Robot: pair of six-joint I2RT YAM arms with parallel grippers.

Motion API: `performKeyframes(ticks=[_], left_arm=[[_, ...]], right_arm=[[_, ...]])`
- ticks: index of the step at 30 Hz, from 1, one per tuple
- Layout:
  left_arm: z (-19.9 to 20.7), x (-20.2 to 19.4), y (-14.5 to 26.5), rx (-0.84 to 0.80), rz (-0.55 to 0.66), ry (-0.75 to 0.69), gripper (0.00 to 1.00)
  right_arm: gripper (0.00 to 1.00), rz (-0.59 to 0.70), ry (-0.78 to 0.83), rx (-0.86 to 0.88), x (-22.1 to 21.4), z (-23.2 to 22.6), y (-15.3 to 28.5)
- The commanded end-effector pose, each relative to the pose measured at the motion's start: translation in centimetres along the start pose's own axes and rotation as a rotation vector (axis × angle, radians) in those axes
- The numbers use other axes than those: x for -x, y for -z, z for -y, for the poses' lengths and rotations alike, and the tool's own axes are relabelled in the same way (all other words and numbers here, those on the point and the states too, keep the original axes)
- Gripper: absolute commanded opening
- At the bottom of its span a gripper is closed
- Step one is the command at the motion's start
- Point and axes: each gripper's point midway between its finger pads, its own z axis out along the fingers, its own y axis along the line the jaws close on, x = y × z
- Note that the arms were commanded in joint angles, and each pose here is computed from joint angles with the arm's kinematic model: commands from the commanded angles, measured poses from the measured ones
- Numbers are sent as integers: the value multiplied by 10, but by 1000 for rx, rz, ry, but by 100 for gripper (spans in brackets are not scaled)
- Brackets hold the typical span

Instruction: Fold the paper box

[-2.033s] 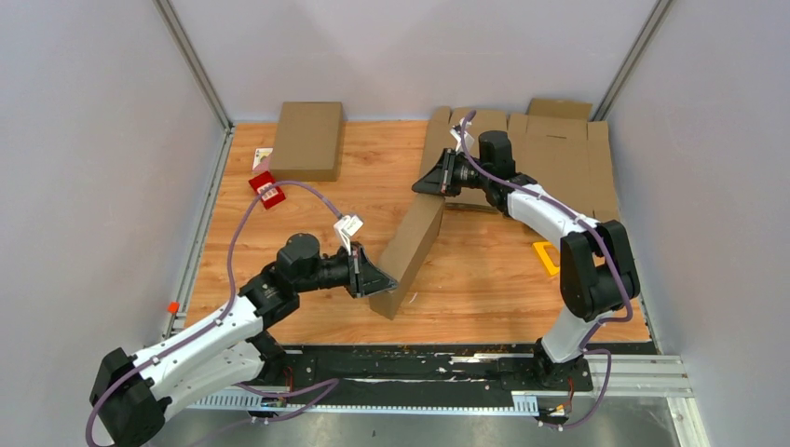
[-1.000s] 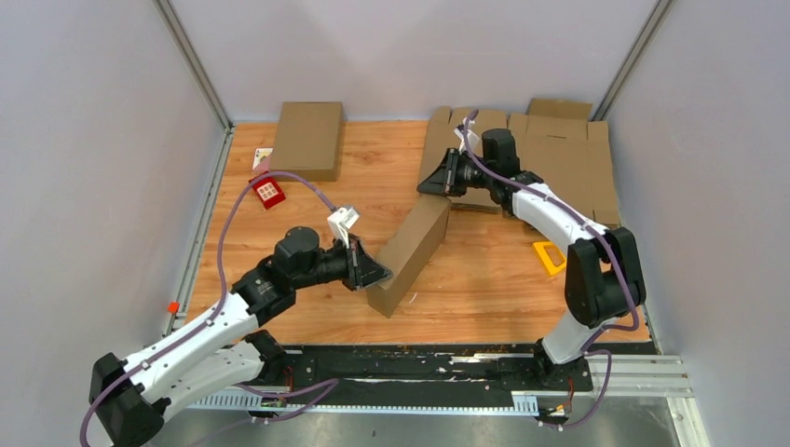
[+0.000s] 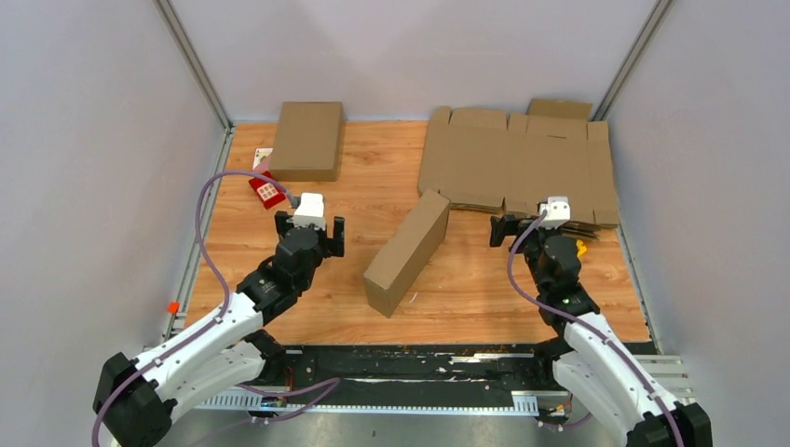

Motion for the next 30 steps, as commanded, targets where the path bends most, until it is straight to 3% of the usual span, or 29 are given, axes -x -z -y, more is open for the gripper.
performKeyframes(ticks=[1,7,11,17,24,30], left_arm=[[-40,30,-15,205,158,-45,100],[-91,-7,-45,301,103,0,100],[-118,-12,-48,354,196,21,100],[-125,-39,-68,311,146,72,97],[-123,-38,-61,292,176,70,96],[-127,-40,-66,317,145,72,87]], right_arm=[[100,138,166,-100,27,21,-13],[100,54,223,-240,-8,56,-34],[100,8,180,-268,-22,85,-42],[95,-31,37,-212,-25,107,-46],[99,47,154,-170,-23,103,-35],[100,54,195,-147,-43,105,-43]])
